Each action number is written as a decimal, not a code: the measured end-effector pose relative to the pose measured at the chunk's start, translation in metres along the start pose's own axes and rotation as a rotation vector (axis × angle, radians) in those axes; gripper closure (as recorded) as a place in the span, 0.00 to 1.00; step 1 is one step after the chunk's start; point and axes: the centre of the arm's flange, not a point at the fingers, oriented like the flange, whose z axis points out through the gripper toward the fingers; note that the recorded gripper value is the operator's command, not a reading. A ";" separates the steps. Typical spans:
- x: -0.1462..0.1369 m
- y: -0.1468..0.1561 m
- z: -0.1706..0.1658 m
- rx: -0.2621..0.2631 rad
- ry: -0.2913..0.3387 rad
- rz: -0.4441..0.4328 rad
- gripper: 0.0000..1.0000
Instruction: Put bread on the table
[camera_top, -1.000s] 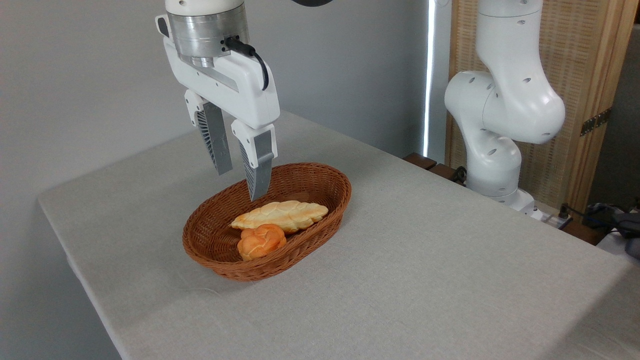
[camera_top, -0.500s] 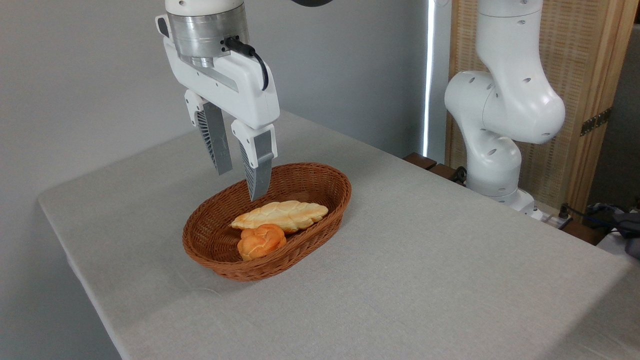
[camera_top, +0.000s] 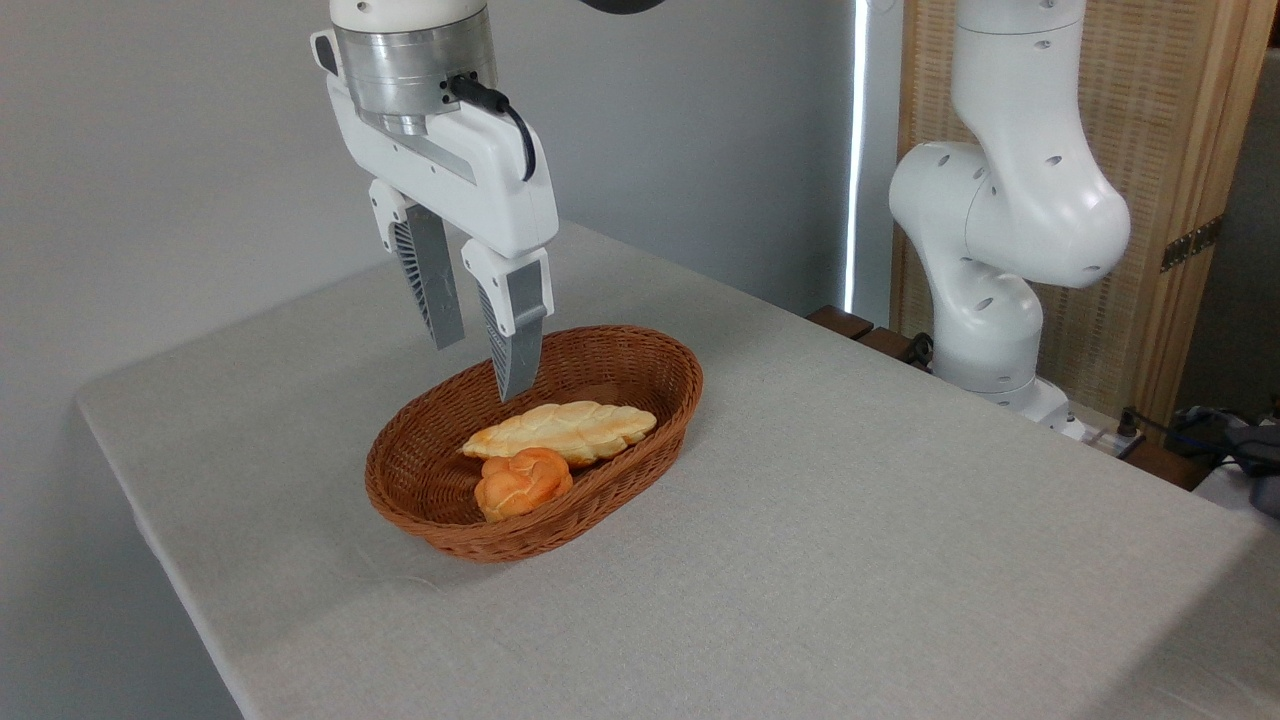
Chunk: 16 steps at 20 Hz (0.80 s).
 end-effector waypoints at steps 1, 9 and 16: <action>0.000 0.001 0.000 0.000 0.000 0.001 0.00; -0.006 0.025 0.018 0.032 0.036 0.030 0.00; 0.001 0.060 0.086 0.073 0.069 0.133 0.00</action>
